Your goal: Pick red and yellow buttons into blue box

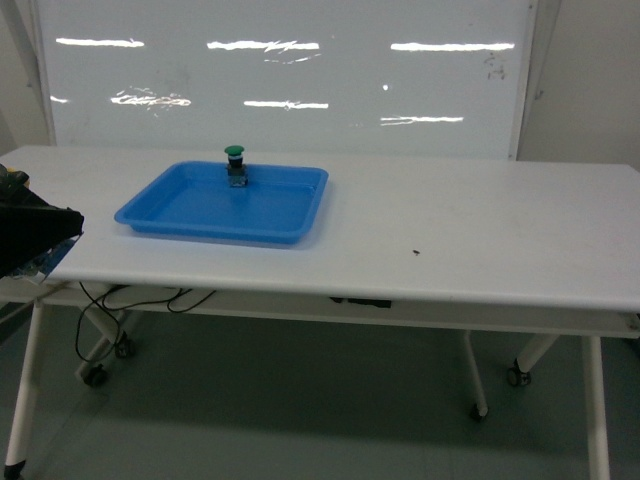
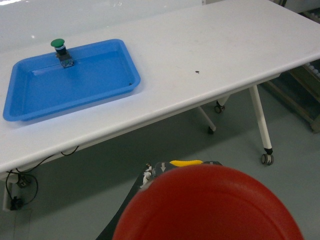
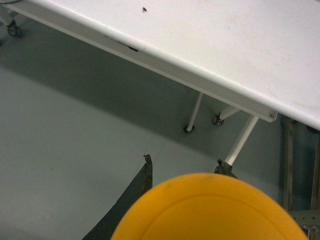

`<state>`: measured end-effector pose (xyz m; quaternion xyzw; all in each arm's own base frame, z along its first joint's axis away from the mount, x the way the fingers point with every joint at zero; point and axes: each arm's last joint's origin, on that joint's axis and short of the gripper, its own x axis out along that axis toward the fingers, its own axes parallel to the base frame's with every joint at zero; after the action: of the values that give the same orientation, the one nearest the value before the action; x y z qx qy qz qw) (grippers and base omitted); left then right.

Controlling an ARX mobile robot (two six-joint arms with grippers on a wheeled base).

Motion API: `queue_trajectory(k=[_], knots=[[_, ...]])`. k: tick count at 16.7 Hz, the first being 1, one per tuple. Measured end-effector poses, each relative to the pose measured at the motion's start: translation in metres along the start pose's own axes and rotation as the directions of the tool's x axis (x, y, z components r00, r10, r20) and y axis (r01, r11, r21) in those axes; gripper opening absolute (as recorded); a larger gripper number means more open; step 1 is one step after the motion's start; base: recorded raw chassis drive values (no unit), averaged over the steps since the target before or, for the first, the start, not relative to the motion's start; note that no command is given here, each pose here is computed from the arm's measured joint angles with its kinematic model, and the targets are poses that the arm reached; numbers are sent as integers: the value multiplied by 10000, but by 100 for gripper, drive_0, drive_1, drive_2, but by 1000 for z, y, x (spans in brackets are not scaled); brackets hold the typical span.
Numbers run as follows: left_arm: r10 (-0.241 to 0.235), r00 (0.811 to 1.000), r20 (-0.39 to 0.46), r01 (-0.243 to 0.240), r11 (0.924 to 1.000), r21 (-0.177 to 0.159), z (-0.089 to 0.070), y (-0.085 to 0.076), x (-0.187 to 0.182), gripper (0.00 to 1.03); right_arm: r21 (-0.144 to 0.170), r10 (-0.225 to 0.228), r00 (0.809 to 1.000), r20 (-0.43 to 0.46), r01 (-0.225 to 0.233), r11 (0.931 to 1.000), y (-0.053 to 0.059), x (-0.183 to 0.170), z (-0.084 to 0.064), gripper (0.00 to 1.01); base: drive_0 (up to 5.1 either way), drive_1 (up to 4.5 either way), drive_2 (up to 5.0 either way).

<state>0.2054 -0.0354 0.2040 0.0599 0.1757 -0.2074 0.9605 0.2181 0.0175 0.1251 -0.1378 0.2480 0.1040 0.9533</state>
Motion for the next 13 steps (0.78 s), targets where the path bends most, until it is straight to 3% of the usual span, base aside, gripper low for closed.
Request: queue_trajectory(k=[13], knots=[[-4, 10000, -3, 4, 10000, 0, 0, 0, 0, 25, 1, -13, 10000, -24, 13, 10000, 0, 0, 0, 32, 477, -227, -227]])
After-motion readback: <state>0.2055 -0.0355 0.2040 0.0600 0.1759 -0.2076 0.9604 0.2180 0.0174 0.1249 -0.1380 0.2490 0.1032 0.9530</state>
